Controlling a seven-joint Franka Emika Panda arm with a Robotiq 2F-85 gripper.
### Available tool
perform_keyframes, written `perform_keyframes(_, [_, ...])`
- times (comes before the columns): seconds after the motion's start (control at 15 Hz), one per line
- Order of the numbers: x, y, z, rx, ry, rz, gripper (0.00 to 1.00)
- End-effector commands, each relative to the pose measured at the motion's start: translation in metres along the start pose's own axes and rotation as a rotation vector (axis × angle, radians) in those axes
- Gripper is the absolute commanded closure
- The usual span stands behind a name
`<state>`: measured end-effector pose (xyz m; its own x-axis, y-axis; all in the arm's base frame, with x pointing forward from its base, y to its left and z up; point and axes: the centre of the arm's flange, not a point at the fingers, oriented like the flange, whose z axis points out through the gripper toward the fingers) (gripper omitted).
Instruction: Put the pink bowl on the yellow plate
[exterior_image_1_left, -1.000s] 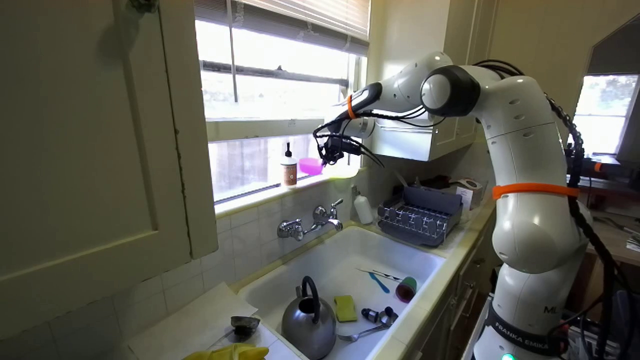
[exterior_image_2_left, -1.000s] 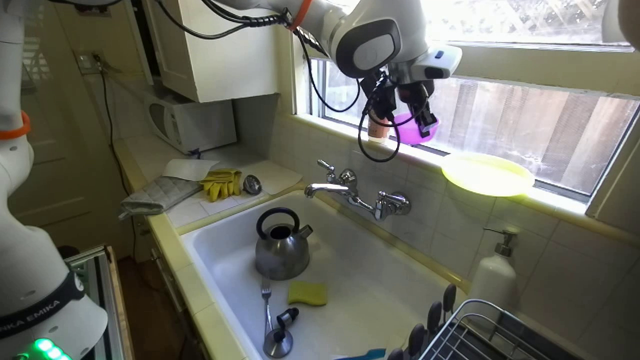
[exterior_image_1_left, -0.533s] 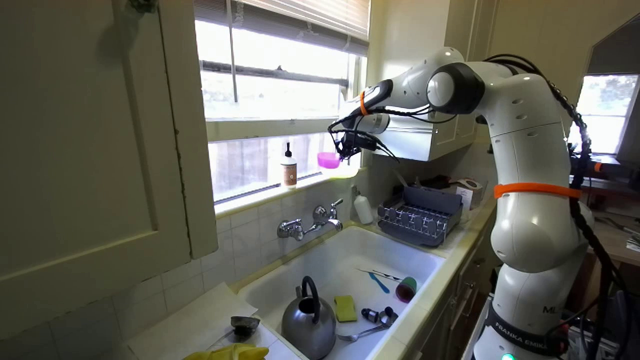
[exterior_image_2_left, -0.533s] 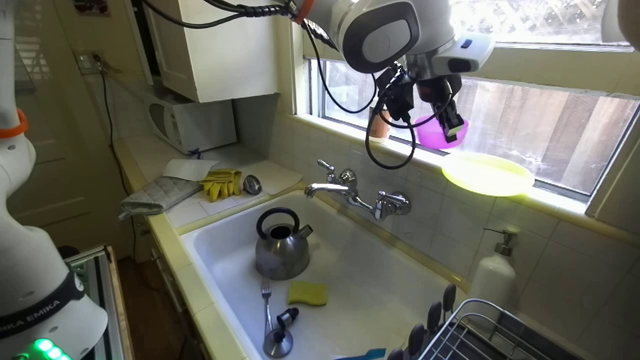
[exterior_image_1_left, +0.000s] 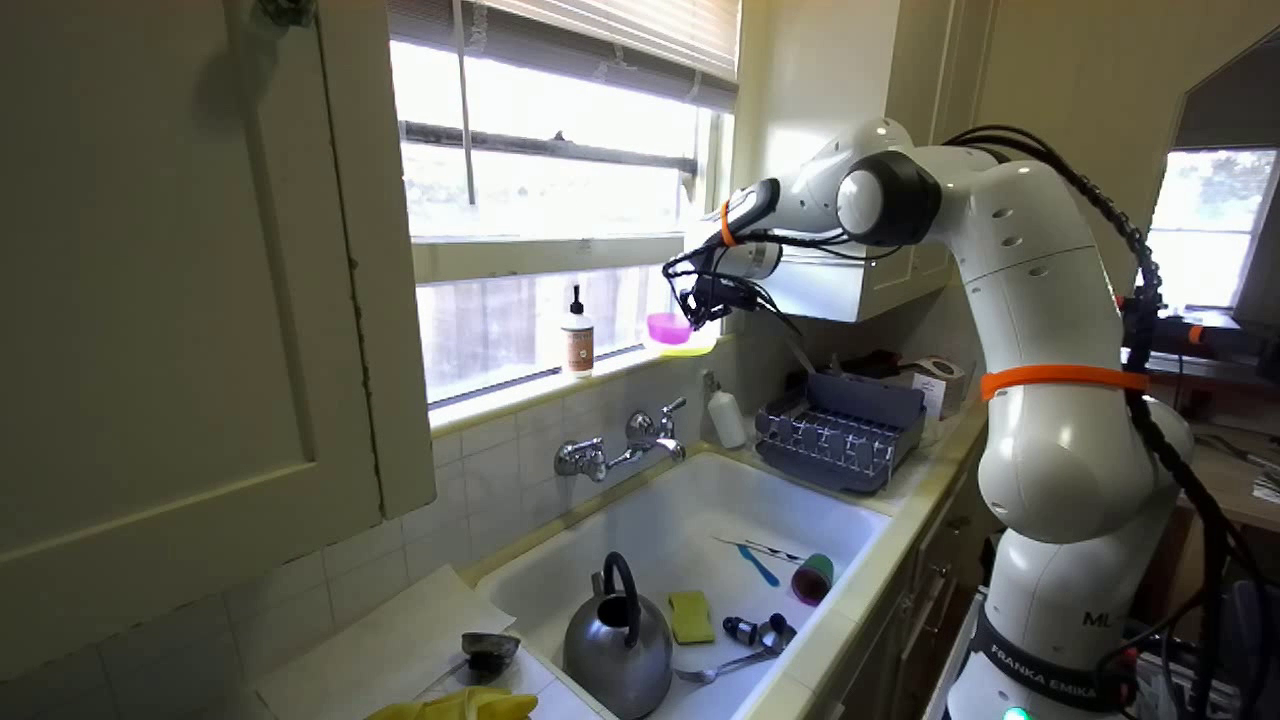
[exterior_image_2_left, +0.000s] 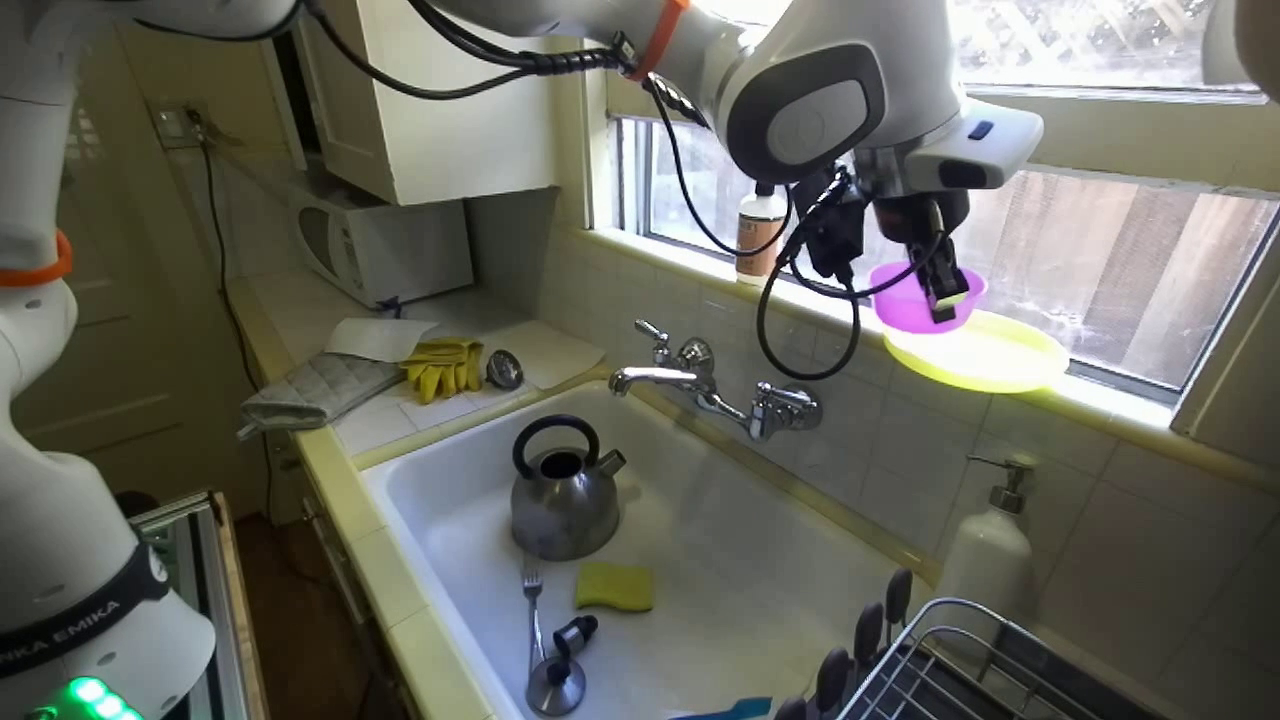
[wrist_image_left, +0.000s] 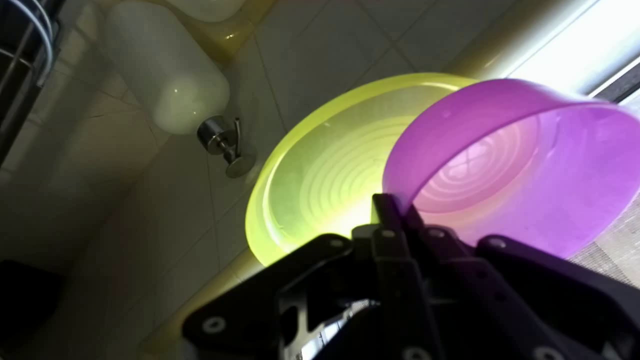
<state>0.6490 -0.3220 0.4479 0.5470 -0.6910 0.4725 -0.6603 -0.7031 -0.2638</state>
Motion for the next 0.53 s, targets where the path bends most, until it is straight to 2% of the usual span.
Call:
perform_keyframes(0.0, [0.023,-0.004,0.016,-0.010,0.000,0.041,0.99])
perform_keyframes(0.47, [0.039,0.007,0.024,-0.025,0.012,0.092,0.99])
